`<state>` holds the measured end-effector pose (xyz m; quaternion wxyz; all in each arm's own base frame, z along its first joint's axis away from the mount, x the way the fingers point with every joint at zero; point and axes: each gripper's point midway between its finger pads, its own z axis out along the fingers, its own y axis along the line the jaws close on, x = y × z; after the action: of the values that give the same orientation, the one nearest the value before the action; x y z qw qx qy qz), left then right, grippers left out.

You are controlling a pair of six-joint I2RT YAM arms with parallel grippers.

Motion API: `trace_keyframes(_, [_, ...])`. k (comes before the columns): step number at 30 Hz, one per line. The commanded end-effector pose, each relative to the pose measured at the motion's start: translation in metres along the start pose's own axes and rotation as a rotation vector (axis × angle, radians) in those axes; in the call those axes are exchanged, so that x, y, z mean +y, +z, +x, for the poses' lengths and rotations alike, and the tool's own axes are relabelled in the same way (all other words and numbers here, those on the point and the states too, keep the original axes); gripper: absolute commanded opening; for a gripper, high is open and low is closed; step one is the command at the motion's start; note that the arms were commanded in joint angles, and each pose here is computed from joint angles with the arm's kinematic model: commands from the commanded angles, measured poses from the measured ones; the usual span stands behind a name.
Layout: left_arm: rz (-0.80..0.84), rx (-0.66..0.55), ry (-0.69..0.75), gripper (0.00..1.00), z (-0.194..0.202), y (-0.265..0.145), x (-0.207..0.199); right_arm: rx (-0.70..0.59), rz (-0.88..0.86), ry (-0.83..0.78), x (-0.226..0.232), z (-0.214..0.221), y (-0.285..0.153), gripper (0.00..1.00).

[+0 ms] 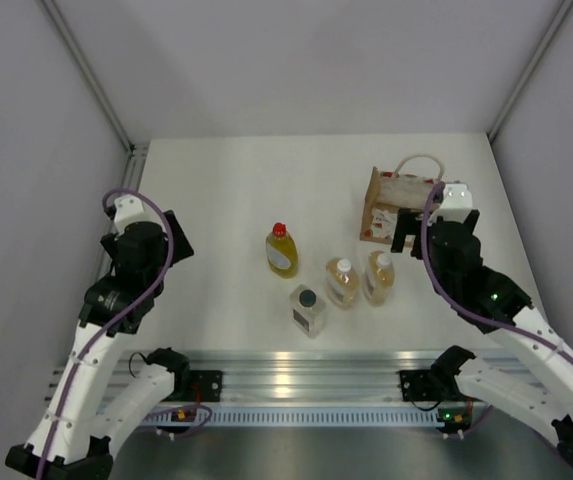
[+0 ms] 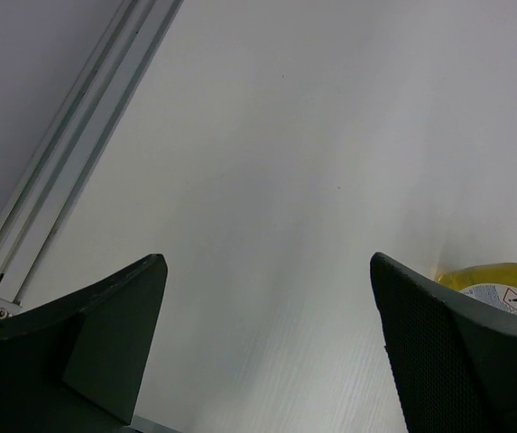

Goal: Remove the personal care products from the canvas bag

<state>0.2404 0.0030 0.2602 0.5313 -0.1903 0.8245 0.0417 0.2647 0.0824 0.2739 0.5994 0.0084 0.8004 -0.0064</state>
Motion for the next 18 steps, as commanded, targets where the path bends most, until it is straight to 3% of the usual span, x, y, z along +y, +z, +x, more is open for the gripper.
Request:
trace_keyframes(1, [0.02, -0.047, -0.005, 0.98, -0.002, -0.007, 0.006, -0.014, 0.026, 0.032, -0.017, 0.002, -0.014, 1.0])
trace_keyframes(9, [0.046, -0.062, -0.024, 0.99, 0.004, -0.005, 0.004, 0.075, 0.056, 0.009, -0.028, 0.036, -0.019, 0.99])
trace_keyframes(18, [0.066, -0.073, -0.022, 0.98, 0.004, -0.006, 0.002, 0.012, 0.115, 0.045, -0.048, 0.026, -0.032, 0.99])
